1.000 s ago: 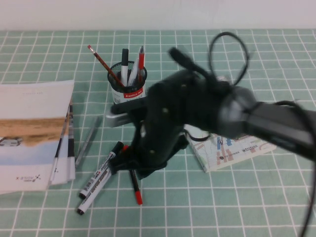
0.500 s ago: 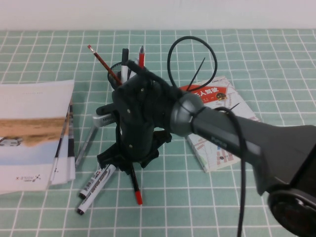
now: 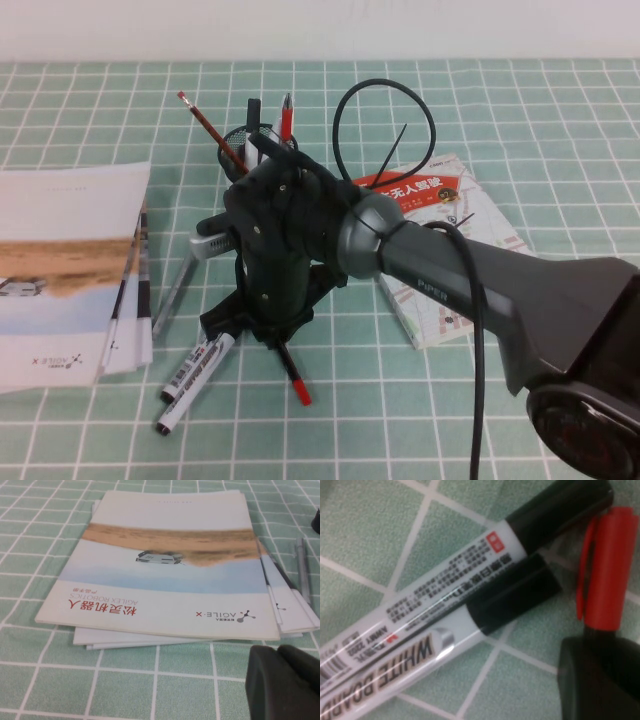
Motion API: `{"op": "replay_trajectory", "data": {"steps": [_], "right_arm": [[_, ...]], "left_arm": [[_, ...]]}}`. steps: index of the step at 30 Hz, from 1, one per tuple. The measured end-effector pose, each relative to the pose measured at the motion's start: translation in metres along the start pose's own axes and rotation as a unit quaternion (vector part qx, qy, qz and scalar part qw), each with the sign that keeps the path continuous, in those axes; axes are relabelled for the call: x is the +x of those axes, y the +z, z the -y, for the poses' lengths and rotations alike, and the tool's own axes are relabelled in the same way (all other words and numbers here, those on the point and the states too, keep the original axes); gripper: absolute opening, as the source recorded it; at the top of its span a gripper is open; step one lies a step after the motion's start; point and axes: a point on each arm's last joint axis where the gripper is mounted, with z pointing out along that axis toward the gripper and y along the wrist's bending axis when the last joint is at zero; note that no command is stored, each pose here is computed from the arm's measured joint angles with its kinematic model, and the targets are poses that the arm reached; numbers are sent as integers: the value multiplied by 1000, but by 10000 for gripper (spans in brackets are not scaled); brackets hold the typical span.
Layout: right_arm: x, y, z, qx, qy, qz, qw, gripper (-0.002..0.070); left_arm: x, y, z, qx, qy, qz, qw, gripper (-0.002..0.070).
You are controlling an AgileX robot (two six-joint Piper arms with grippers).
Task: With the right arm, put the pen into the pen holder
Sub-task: Pick up the pen on the table, then place the pen onto the pen holder
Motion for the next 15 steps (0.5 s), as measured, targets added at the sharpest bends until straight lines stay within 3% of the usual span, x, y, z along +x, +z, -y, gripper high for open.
{"op": "replay_trajectory", "data": {"steps": [9,15], "right_arm": [[7,-12,7,8,-1,0,1000,67],[14,-70,34,-33,6,160,987,67]], "left_arm": [[0,0,0,0,0,0,1000,-4],[0,0,0,0,0,0,1000,-4]]}}
